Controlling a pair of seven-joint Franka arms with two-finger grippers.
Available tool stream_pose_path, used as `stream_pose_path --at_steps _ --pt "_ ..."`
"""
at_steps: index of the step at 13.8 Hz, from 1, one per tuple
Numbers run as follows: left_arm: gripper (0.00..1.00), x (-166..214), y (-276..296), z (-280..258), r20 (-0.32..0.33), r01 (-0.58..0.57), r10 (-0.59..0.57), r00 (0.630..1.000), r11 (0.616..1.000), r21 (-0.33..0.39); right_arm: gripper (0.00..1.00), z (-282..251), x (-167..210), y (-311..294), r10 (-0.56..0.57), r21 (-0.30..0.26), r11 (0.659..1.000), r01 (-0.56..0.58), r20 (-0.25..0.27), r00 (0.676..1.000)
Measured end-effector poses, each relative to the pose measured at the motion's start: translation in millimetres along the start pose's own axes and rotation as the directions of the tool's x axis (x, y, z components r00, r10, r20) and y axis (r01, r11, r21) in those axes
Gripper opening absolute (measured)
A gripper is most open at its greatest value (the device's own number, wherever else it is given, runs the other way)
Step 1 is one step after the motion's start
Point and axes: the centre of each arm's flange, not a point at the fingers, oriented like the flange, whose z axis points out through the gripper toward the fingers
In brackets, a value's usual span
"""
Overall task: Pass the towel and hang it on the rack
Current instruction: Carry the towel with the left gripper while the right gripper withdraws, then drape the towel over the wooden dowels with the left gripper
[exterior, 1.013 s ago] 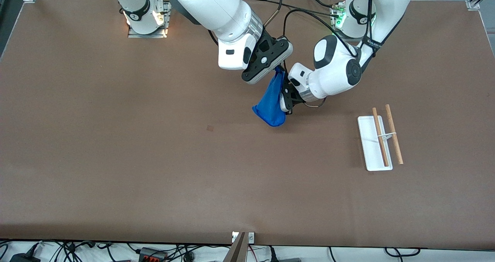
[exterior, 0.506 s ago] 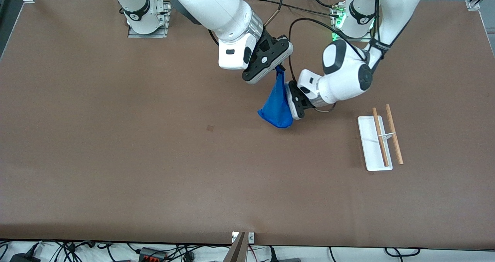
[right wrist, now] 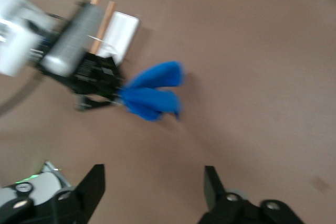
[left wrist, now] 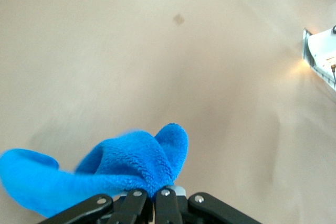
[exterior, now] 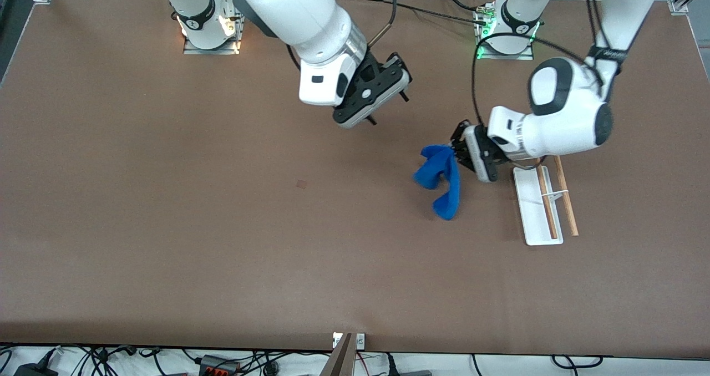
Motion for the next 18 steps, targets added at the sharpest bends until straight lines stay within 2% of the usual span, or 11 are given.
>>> stream_pose_path --at_steps 1,3,4,6,8,12,14,18 --pt "0.02 -7.7 0.0 -22.5 0.038 0.023 -0.023 0.999 1.0 0.022 1.0 -8.7 -0.3 16.3 0.019 -0.039 0.999 -0.018 0.019 1.0" --pt "0.02 -26.0 -9.5 -61.3 0.085 0.047 -0.053 0.995 0.997 0.068 1.0 -30.2 -0.8 49.7 0.062 -0.12 0.991 -0.057 0.037 0.997" --pt "0.02 -34.7 -16.4 -72.9 0.094 0.062 -0.07 0.993 0.995 0.081 1.0 -39.2 -1.3 67.1 0.081 -0.181 0.981 -0.073 0.041 0.996" --pt "0.02 -59.7 -35.3 -90.8 0.1 0.106 -0.117 0.988 0.989 0.106 1.0 -46.0 -2.8 106.8 0.13 -0.319 0.942 -0.105 0.059 0.99" --pt "0.02 -90.3 -57.3 -106.9 0.114 0.14 -0.156 0.981 0.981 0.135 1.0 -39.5 -2.9 163.7 0.213 -0.397 0.903 -0.164 0.083 0.974" --pt "0.02 -129.6 -98.6 -141.2 0.112 0.164 -0.185 0.976 0.971 0.175 1.0 -27.5 -20.1 310.6 0.376 -0.442 0.854 -0.275 0.159 0.913" --pt "0.02 -147.4 -123.2 -163.3 0.128 0.165 -0.191 0.973 0.968 0.189 1.0 -28.6 -30.2 354.7 0.438 -0.451 0.83 -0.327 0.163 0.884" --pt "0.02 -199.9 -171.8 -177.2 0.138 0.139 -0.165 0.977 0.974 0.177 1.0 -48.8 -39.2 394.5 0.491 -0.453 0.803 -0.387 0.134 0.861"
